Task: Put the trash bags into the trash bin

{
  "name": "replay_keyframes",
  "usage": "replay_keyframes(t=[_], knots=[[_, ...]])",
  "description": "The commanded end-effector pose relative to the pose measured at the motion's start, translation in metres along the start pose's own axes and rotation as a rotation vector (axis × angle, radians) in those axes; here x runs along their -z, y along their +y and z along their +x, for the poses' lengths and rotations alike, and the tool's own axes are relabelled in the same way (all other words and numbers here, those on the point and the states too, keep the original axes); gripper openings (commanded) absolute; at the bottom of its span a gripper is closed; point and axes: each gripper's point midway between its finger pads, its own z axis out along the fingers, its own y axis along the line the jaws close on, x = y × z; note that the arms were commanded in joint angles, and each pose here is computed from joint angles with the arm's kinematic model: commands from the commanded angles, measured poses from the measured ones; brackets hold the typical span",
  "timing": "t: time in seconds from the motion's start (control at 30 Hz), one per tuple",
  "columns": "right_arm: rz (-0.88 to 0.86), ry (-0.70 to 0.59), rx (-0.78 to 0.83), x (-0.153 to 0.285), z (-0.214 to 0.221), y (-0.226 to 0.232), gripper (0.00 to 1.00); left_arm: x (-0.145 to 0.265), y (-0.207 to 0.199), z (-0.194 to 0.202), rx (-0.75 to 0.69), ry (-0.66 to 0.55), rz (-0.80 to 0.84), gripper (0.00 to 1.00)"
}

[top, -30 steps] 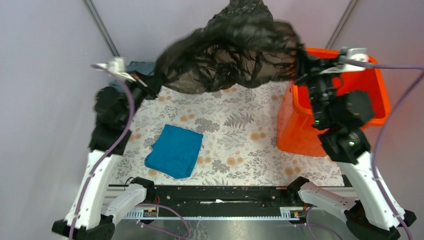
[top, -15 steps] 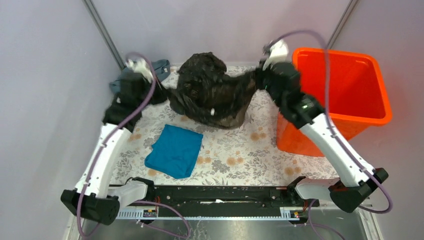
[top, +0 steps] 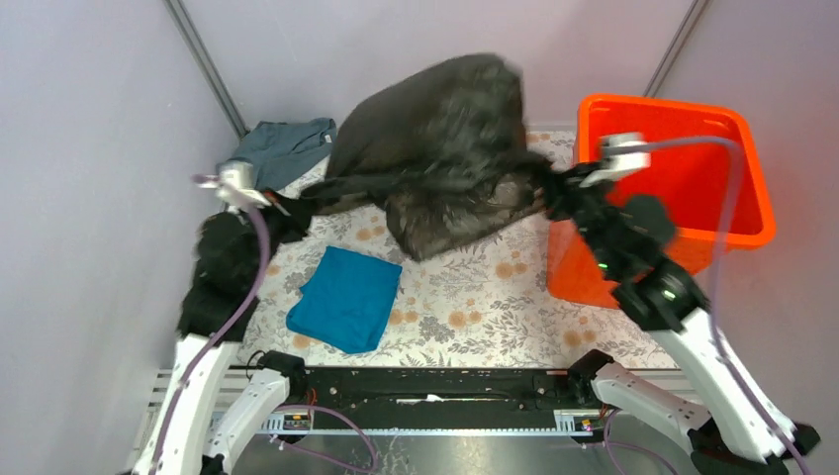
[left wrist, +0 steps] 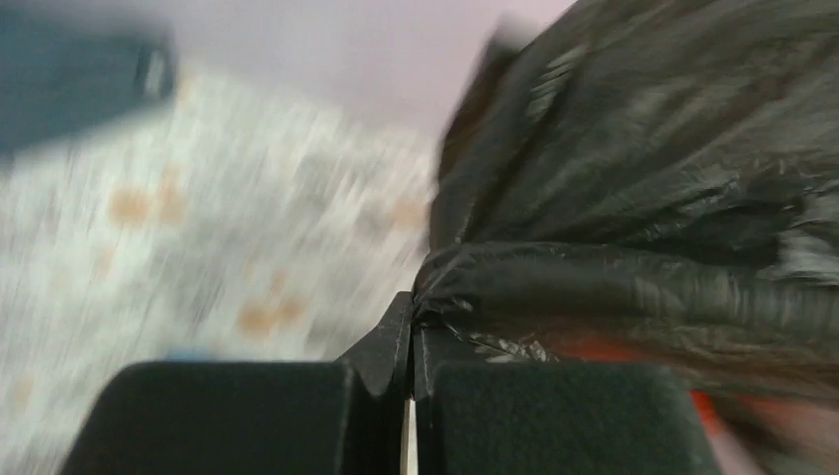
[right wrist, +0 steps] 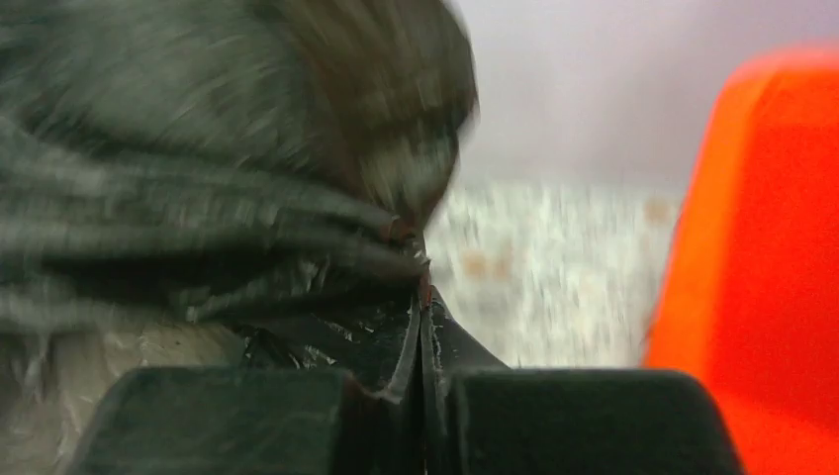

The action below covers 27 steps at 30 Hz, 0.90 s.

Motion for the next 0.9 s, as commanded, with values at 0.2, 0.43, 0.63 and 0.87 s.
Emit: replay_keyframes(t=[0.2,0.43,0.63,0.87], knots=[[0.062,0.213,0.103,-0.048,0.053,-0.002,0.0,-0.041,0.028,0.026,-0.027,0.216,-0.17,0.0],[-0.115,-0.139,0.054,-0.04,-0.128,0.05,0.0,0.002,-0.138,-0.175,-0.019,-0.236,0.318,0.0],[-0.235,-0.219,-0.024,0.006,-0.096,0.052,0.0,0.041,-0.088,-0.138,0.012,-0.371,0.23,0.0],[-0.039,0.344,-0.094,-0.015,0.132,0.01,0.0,0.01,0.079,0.082,0.07,0.215,-0.325,0.0]])
